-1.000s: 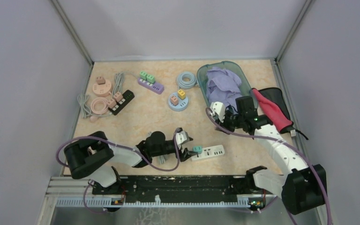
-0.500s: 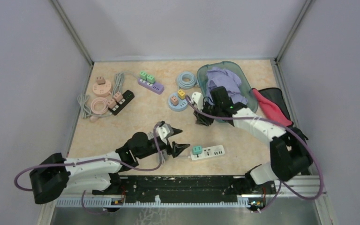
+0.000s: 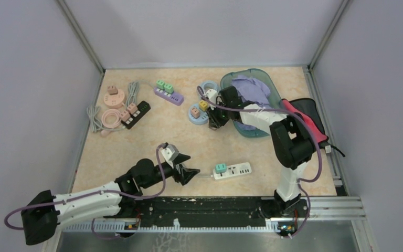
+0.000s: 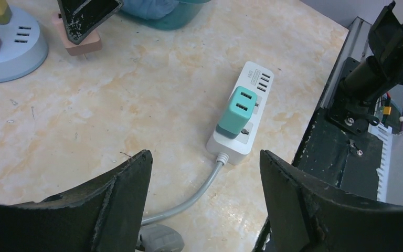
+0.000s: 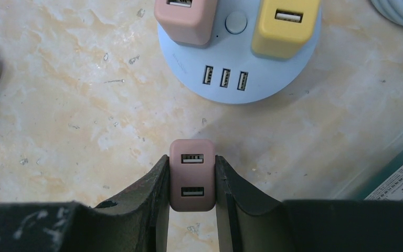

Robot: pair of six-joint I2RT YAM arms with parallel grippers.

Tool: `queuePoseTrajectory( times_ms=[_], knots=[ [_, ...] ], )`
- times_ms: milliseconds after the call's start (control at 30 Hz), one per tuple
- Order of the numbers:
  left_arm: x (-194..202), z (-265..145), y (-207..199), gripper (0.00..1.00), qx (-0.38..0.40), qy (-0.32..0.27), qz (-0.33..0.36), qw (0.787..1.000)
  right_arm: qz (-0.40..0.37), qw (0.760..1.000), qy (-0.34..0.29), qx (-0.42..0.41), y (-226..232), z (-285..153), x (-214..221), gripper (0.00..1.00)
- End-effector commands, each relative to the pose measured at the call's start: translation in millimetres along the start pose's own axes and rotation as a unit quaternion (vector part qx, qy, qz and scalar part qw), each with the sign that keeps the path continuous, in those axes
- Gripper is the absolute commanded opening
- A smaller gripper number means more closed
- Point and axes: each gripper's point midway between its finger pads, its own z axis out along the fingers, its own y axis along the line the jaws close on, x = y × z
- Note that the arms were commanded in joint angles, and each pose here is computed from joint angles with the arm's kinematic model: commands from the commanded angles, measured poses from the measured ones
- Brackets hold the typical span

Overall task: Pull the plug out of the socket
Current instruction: Place the plug at the center of the board.

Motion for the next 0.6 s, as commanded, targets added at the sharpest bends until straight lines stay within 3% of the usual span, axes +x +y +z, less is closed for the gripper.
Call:
queuePoseTrajectory(
  times_ms=[0, 200, 400, 567],
  knots=[
    [-5.5, -1.4, 2.1, 0.81, -0.01, -0.016, -0.021, 1.0, 0.005, 0.999, -0.039, 0.015, -3.3, -4.3, -27.8, 0.23],
    [-2.7, 3.1, -0.8, 0.81, -0.003, -0.012, -0.03, 0.999, 0.017, 0.999, -0.038, 0.004, 0.7, -0.7, -25.0, 0.3],
    [1.7, 7.6, -1.1, 0.81, -0.003, -0.003, -0.034, 0.999, 0.033, 0.998, -0.03, 0.046, -15.9, 2.4, -19.7, 0.46],
    [-6.5, 12.9, 3.9, 0.87, -0.014, -0.015, -0.009, 1.0, 0.033, 0.998, -0.036, 0.047, -14.8, -3.8, -26.1, 0.52]
  ],
)
